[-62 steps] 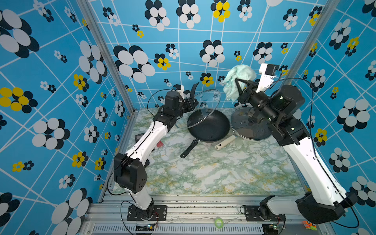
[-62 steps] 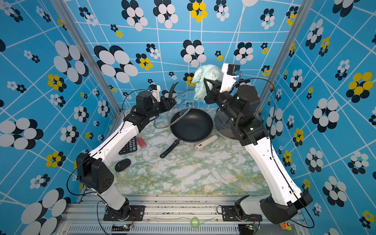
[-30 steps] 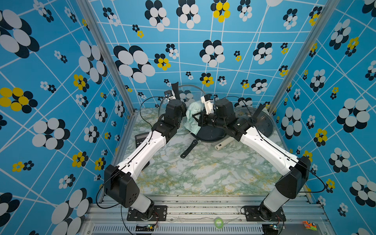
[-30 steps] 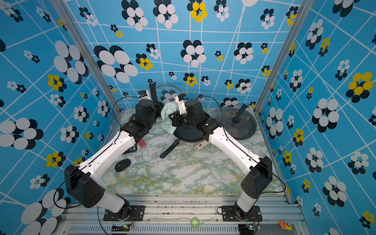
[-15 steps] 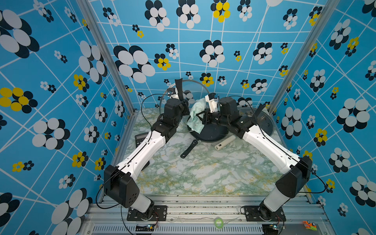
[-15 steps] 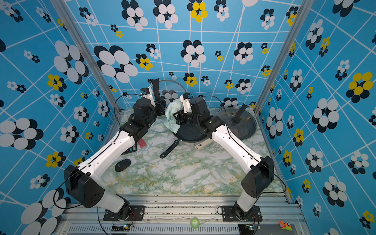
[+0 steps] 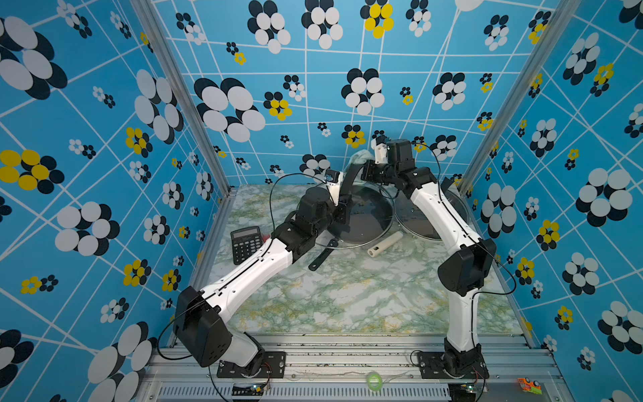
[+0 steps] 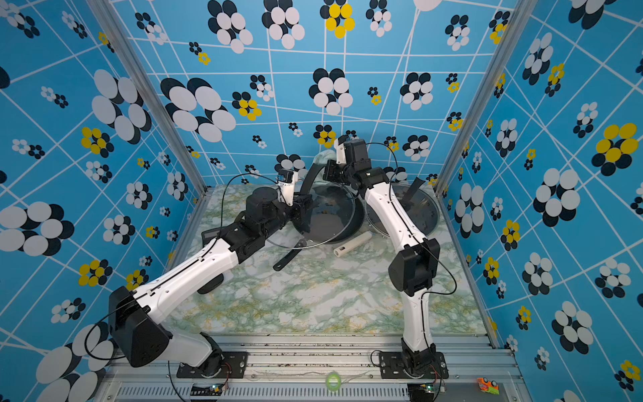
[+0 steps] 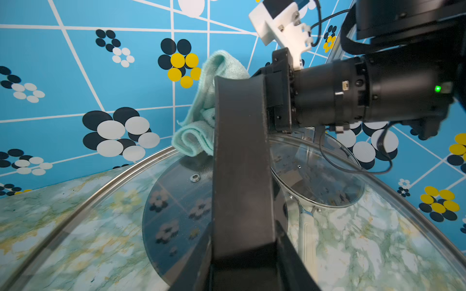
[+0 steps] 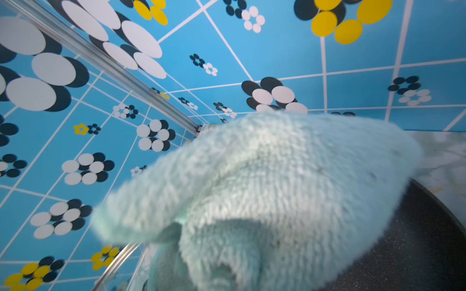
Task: Wipe the pot lid with a cloth
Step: Wipe the pot lid.
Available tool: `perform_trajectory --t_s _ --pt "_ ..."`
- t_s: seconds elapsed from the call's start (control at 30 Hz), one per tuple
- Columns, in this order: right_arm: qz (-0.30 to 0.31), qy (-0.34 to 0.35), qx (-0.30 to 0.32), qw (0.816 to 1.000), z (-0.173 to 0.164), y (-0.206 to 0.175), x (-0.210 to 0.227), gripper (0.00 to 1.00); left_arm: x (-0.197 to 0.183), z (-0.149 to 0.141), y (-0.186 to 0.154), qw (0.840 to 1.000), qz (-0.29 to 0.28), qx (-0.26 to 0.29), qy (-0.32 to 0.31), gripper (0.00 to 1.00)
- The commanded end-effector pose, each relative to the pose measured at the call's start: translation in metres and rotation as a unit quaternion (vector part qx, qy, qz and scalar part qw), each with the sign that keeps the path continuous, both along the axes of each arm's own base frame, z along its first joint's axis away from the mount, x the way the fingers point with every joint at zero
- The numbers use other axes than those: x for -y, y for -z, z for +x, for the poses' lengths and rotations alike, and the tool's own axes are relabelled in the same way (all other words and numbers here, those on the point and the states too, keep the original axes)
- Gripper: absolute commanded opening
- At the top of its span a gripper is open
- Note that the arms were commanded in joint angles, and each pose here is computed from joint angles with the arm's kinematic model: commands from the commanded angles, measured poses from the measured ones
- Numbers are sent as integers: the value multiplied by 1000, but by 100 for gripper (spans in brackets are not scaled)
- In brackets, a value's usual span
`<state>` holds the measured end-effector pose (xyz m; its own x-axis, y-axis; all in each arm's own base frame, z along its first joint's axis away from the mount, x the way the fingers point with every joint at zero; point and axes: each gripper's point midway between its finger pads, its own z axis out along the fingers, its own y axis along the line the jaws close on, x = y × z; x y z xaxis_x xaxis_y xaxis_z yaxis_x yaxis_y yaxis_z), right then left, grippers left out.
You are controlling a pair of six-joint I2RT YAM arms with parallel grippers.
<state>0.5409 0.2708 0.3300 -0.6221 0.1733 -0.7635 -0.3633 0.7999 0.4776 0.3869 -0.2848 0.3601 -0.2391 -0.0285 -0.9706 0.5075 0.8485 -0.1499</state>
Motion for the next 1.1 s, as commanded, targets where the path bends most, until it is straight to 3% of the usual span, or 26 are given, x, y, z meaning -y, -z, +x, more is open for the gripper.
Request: perform_trajectory --t_s 0.0,0.27,0.53,0.67,0.83,0.97,1.07 --pt "-23 -23 -24 999 -3 17 -4 0 -10 -42 -135 977 -109 178 38 0" --pt "-59 -8 -34 998 6 34 20 0 -15 -31 -127 981 -74 179 4 0" --pt "-91 -2 -17 996 -47 9 48 0 -30 10 -110 983 -38 160 -87 0" --pt "-80 8 -14 997 -80 8 58 0 -31 27 -108 982 -43 153 -100 0" --pt "-71 -14 -30 997 -120 23 40 0 -26 45 -109 982 -46 155 -100 0" --pt "-94 -14 4 995 -130 14 26 0 -16 50 -109 983 -50 157 -81 0" --pt "-108 18 58 992 -118 -21 36 0 -13 49 -108 984 -50 153 -76 0"
